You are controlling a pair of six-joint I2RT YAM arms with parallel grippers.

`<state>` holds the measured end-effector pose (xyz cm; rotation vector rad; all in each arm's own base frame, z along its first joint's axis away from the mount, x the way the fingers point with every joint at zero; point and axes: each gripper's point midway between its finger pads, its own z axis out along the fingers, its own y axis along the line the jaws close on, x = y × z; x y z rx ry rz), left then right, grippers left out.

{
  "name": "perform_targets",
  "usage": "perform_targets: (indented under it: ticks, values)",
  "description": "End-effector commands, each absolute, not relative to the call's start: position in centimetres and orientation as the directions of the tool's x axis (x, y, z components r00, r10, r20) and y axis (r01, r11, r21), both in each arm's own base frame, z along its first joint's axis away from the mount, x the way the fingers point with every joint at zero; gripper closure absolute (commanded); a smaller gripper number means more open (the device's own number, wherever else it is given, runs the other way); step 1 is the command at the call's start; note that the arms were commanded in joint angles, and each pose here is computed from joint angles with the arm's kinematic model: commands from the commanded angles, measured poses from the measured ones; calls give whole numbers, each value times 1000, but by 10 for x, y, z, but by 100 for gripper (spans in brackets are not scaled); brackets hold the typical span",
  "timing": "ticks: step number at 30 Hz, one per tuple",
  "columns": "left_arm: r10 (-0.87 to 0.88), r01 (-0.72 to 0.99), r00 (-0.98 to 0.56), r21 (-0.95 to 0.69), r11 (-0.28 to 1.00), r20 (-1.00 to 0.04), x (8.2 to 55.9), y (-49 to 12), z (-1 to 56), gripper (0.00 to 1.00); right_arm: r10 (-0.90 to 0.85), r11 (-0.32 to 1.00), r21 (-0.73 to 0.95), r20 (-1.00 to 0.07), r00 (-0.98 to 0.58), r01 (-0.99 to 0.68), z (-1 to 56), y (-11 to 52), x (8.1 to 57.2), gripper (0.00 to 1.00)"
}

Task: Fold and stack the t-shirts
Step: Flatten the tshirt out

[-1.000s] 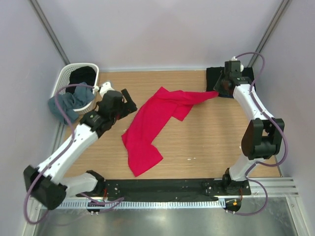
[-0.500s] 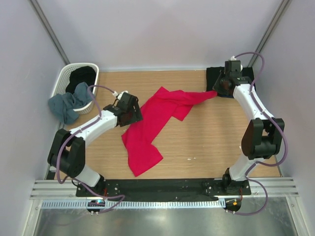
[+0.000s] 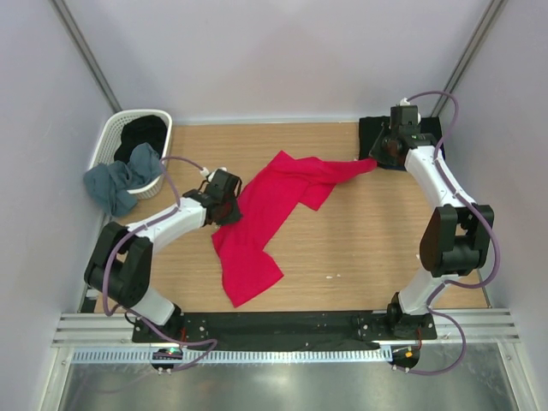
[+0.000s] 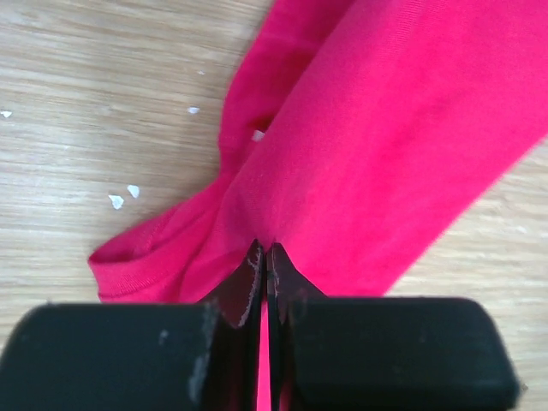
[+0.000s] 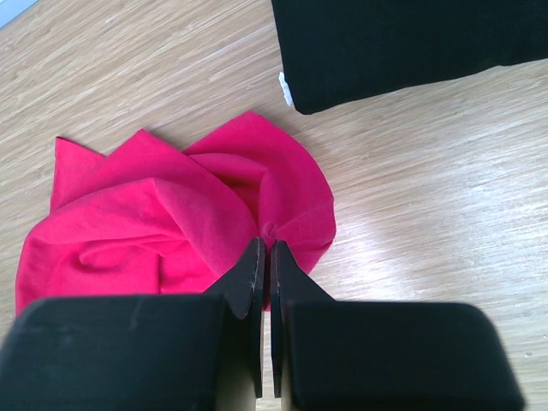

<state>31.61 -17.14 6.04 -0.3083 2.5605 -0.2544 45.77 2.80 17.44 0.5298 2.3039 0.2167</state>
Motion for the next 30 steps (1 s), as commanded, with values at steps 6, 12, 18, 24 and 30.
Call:
perform_targets:
  ticks: [6,12,18,24,30]
  values:
    - [-92,217,-705,-337,916,-703,291,-249,170,100,437,899,326,-676,-593,291,198,27,463,99]
    - [142,410,-757,-294,864,-638,196,-323,111,100,434,901,300,-648,-626,314,179,25,461,99]
    - [342,497,-762,-159,853,-550,143,-354,56,100,435,901,305,-649,-624,310,177,26,460,99]
    - [318,466,-734,-104,879,-600,156,-347,74,49,433,901,305,-651,-623,308,178,26,459,99]
    - [140,287,-721,-107,952,-679,200,-306,133,5,430,903,300,-652,-624,309,179,25,458,99]
